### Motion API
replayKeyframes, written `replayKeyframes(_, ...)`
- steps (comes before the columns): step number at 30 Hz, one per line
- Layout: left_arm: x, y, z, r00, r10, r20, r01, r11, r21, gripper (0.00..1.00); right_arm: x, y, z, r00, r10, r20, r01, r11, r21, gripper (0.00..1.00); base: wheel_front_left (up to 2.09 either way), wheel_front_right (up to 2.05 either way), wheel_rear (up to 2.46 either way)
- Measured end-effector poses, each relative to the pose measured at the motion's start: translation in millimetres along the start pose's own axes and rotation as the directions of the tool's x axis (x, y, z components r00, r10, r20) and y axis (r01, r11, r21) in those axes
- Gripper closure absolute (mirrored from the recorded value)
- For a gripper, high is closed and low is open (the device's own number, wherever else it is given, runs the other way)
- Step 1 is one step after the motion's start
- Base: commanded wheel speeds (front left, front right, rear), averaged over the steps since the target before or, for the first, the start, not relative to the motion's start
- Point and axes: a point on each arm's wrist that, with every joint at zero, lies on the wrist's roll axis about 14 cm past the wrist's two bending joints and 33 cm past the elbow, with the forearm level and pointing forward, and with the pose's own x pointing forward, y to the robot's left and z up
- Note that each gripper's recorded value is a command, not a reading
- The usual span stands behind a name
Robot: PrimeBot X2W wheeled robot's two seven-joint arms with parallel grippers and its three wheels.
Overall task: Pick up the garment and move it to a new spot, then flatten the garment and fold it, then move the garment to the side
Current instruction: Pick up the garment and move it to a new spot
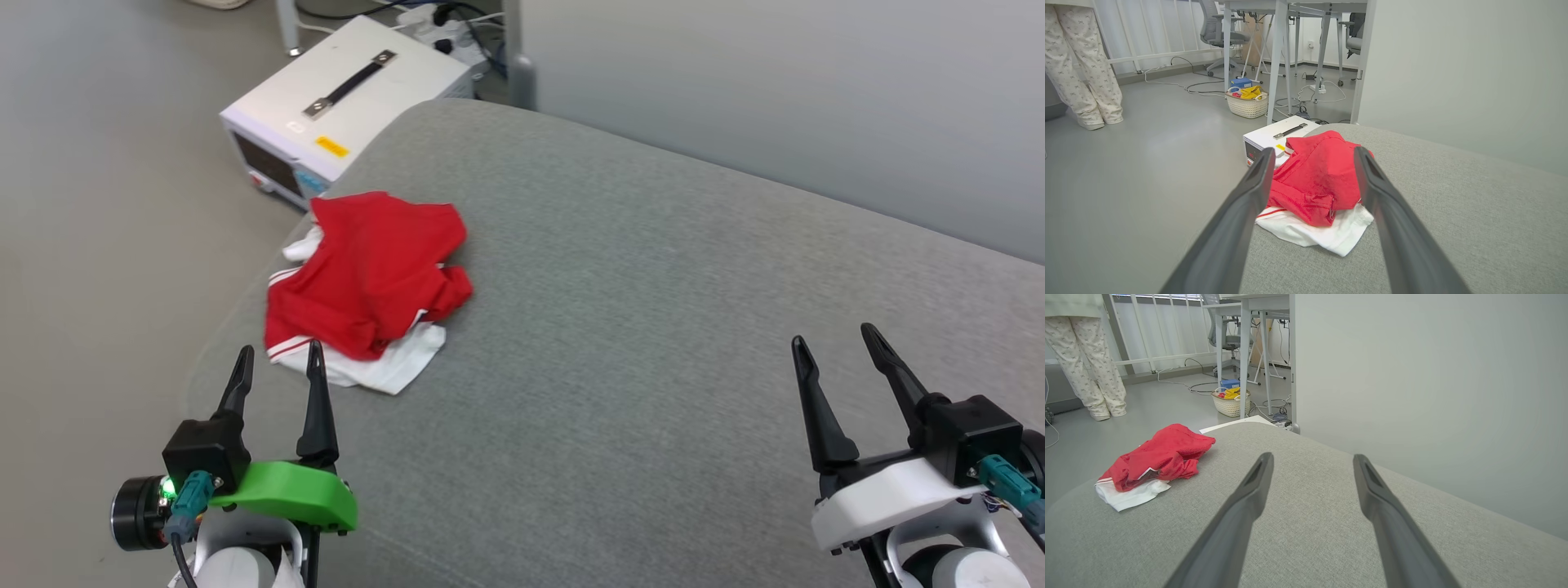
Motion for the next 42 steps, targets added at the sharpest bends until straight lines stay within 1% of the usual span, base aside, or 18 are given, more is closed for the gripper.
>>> replayKeyframes(7, -19, 32, 2, 0.995, 0.097, 0.004, -0.097, 0.995, 0.002, 0.00, 21, 32, -3, 0.994, 0.108, 0.005, -0.108, 0.994, 0.023, 0.00, -0.01, -0.01, -0.01)
replayKeyframes(13, -31, 51, 5, 0.987, 0.159, 0.012, -0.159, 0.987, 0.002, 0.00, 34, 51, -5, 0.985, 0.170, 0.014, -0.170, 0.985, 0.042, 0.00, -0.04, -0.04, -0.04)
replayKeyframes(19, -36, 59, 4, 0.982, 0.188, 0.010, -0.188, 0.982, 0.006, 0.00, 41, 60, -6, 0.979, 0.203, 0.021, -0.204, 0.977, 0.056, 0.00, 0.00, 0.00, 0.00)
replayKeyframes(26, -26, 60, 5, 0.981, 0.193, 0.016, -0.193, 0.981, 0.011, 0.00, 49, 64, -9, 0.973, 0.231, 0.029, -0.232, 0.970, 0.073, 0.00, 0.00, 0.00, 0.00)
replayKeyframes(29, -15, 58, 3, 0.984, 0.180, 0.008, -0.180, 0.984, 0.013, 0.00, 56, 61, -8, 0.972, 0.233, 0.033, -0.235, 0.969, 0.075, 0.00, 0.00, 0.00, 0.00)
replayKeyframes(32, 6, 52, 1, 0.989, 0.149, 0.001, -0.149, 0.989, 0.007, 0.00, 62, 56, -9, 0.972, 0.231, 0.034, -0.233, 0.969, 0.077, 0.00, 0.00, 0.00, 0.00)
replayKeyframes(36, 43, 40, 0, 0.997, 0.076, -0.019, -0.076, 0.997, 0.003, 0.00, 70, 42, -12, 0.977, 0.213, 0.031, -0.214, 0.974, 0.074, 0.00, 0.00, 0.00, 0.00)
replayKeyframes(40, 87, 32, -3, 0.996, 0.012, -0.086, -0.011, 1.000, 0.009, 0.00, 75, 22, -19, 0.984, 0.177, 0.025, -0.178, 0.981, 0.071, 0.00, 0.00, 0.00, 0.00)
replayKeyframes(42, 107, 27, -9, 0.989, -0.014, -0.145, 0.016, 1.000, 0.008, 0.00, 75, 9, -23, 0.989, 0.150, 0.019, -0.151, 0.986, 0.069, 0.00, 0.00, 0.00, 0.00)
